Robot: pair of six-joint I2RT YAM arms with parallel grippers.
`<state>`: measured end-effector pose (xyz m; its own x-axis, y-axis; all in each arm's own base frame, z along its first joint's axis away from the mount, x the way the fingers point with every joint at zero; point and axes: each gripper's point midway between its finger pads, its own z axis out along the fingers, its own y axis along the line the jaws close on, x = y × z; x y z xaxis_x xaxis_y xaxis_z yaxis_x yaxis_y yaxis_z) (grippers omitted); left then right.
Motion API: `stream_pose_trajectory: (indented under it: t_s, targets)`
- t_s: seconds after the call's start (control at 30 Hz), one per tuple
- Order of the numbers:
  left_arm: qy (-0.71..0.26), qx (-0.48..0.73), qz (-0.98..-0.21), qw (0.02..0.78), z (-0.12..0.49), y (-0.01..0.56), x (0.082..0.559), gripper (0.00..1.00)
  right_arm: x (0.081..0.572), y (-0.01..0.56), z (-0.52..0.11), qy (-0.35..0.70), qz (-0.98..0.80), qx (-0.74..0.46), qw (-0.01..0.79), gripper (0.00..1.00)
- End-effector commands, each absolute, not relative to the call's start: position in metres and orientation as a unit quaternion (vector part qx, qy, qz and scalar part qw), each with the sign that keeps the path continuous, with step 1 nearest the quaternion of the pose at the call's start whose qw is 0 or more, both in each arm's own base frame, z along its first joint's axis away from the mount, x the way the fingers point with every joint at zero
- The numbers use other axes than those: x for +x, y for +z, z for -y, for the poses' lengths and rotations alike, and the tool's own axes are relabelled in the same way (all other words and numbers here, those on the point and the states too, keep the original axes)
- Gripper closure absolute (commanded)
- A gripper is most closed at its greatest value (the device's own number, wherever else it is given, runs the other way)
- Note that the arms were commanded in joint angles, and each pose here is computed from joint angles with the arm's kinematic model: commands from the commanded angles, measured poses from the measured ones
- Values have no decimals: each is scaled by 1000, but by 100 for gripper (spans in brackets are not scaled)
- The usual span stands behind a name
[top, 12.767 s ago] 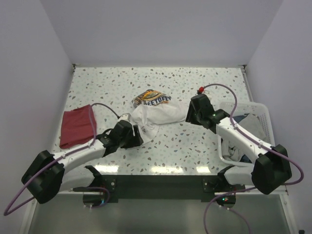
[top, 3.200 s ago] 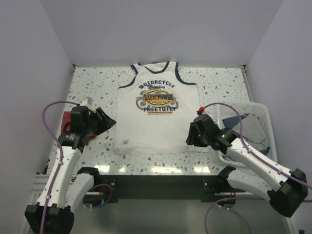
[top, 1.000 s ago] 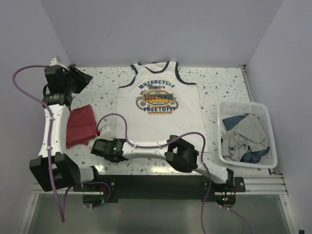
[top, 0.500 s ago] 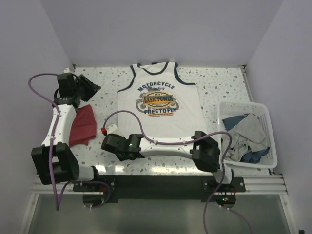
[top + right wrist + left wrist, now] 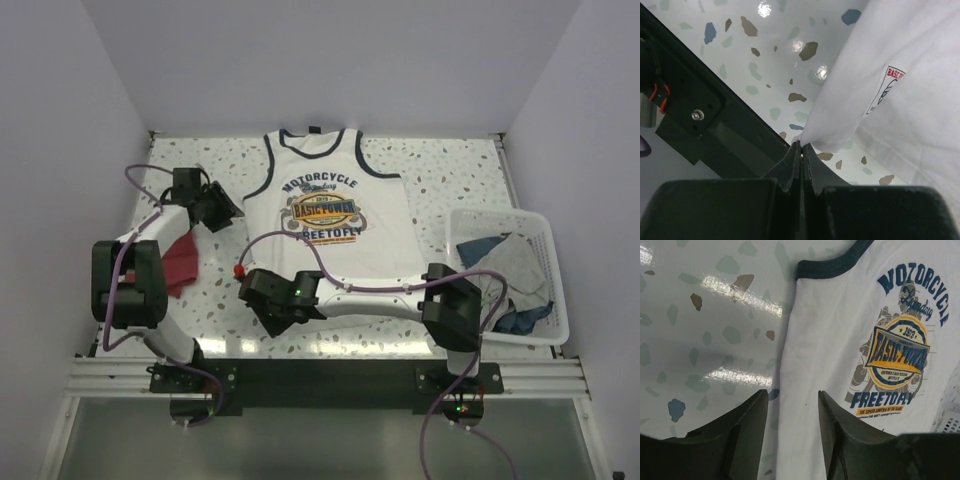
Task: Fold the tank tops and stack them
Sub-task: Fold the tank top
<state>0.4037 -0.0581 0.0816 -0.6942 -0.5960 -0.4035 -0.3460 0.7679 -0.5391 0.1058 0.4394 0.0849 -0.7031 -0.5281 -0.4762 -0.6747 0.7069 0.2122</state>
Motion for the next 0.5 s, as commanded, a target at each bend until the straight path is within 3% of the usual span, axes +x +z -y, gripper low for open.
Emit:
stream_pose_trajectory:
  t_s: [0.0, 0.47]
  targets:
    - [-204, -253, -894, 309, 55, 74, 420, 50, 103, 117, -447, 251, -894, -314, 196, 100]
    - [-214, -261, -900, 276, 64, 14, 456, 52, 112, 120, -437, 253, -900, -295, 197, 100]
